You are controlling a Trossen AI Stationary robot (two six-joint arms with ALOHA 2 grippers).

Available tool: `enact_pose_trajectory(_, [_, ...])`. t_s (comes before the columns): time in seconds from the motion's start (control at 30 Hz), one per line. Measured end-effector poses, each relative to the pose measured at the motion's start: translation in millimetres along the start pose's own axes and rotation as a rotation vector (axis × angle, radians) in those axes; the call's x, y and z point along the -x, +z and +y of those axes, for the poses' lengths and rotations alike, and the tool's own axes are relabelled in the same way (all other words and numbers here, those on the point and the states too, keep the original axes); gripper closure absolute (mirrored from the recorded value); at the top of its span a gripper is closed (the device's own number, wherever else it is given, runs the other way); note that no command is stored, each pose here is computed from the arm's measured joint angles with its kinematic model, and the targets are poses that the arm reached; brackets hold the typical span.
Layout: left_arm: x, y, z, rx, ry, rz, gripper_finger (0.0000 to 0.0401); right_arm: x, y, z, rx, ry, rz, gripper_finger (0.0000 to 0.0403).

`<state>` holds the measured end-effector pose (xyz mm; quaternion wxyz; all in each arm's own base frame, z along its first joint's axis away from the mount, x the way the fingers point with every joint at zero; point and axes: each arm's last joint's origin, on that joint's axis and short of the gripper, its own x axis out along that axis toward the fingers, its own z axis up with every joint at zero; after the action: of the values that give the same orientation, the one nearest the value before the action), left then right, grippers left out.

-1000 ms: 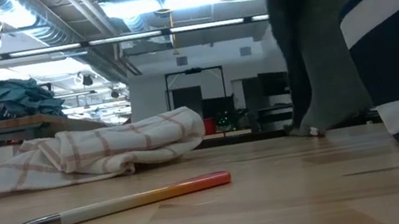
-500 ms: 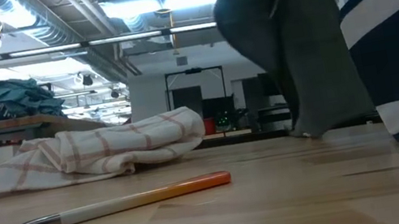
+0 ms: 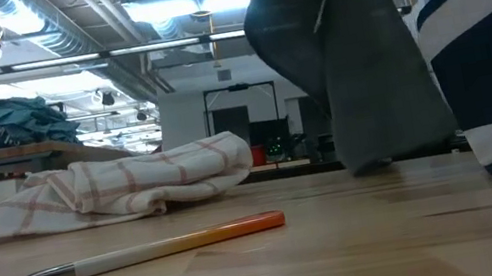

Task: Fold towel
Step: Fold the grey towel

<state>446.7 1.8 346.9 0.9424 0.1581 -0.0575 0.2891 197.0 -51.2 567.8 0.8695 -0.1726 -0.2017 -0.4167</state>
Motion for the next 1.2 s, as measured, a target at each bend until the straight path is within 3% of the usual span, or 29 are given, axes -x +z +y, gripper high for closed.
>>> enact_pose_trajectory(0.47, [-11,-14,24,-0.028,0.237,0.130,0.0219,-6,-9,10,0.016,0.014,0.019,0.0402])
enact_pose_trajectory(0.7, [-10,-18,30,-0.042,0.418,0.215,0.0219,-6,-9,10,0.013,0.015,0.018,0.0402])
enact_pose_trajectory(0.97, [-11,-19,33,-0.045,0.447,0.227,0.0219,-6,-9,10,0.004,0.015,0.019,0.0402])
enact_pose_trajectory(1.2, [2,-26,9,-0.169,0.333,0.329,0.0219,-6,-8,10,0.013,0.013,0.019,0.0402])
